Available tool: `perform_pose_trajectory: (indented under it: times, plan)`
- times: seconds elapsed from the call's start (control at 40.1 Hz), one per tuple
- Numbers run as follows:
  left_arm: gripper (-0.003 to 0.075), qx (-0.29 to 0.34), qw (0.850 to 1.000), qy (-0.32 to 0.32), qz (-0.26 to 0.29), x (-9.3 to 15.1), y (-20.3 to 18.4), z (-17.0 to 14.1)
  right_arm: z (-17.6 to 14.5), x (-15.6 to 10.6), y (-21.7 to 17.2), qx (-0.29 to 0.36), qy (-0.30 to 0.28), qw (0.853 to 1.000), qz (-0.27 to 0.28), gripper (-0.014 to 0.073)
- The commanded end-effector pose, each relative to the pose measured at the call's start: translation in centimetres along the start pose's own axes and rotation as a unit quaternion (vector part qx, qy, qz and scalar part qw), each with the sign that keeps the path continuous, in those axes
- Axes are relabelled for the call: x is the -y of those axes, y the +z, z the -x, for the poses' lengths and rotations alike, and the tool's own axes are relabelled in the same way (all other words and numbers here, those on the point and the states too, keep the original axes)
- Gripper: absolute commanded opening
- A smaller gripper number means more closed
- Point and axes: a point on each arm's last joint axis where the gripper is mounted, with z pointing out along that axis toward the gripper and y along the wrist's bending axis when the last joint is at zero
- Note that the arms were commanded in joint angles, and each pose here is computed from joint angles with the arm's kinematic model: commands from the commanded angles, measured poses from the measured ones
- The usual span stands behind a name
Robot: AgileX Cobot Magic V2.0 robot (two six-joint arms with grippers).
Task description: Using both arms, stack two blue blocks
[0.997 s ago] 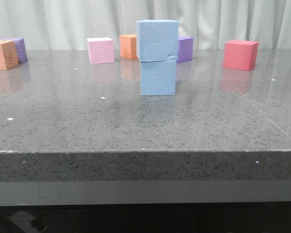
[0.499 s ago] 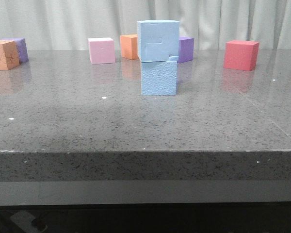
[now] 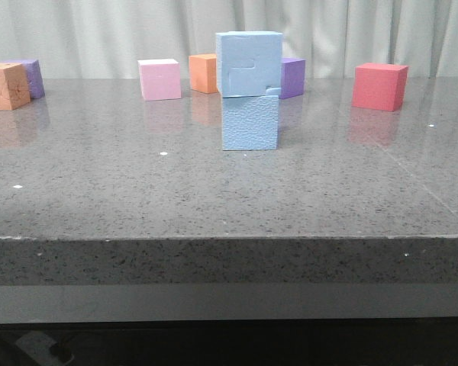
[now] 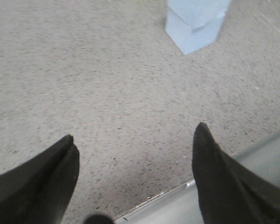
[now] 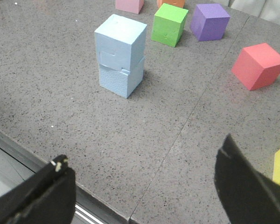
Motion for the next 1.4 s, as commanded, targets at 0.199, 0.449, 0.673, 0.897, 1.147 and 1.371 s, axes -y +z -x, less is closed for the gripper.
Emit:
perform_pose_trajectory:
  times: [0.199, 0.449, 0.673, 0.897, 1.147, 1.371]
  plan:
    - [0.0493, 0.095, 0.995, -0.011, -0.005, -0.4, -2.5, -0.9, 1.3, 0.2, -0.5, 0.049, 0.006, 0.999, -0.009, 0.0613]
    - [0.0493, 0.100, 0.995, -0.011, -0.006, -0.4, -2.5, -0.8, 1.7, 1.1, -1.5, 0.028, 0.039, 0.997, -0.057, 0.0613]
    - [0.0493, 0.107, 0.994, -0.010, -0.008, -0.4, -2.6, -0.7, 1.6, 0.9, -1.6, 0.020, 0.049, 0.998, -0.046, 0.0613]
    - [0.0369, 0.107, 0.994, -0.010, -0.008, -0.4, -2.6, -0.7, 1.7, 0.8, -1.6, 0.022, 0.058, 0.997, -0.037, 0.0454]
    - [0.0001, 0.107, 0.994, -0.010, -0.008, -0.4, -2.6, -0.7, 1.7, 0.8, -1.6, 0.022, 0.058, 0.997, -0.037, 0.0008]
    - [-0.0020, 0.107, 0.994, -0.010, -0.008, -0.4, -2.6, -0.7, 1.7, 0.8, -1.6, 0.024, 0.058, 0.997, -0.037, -0.0120]
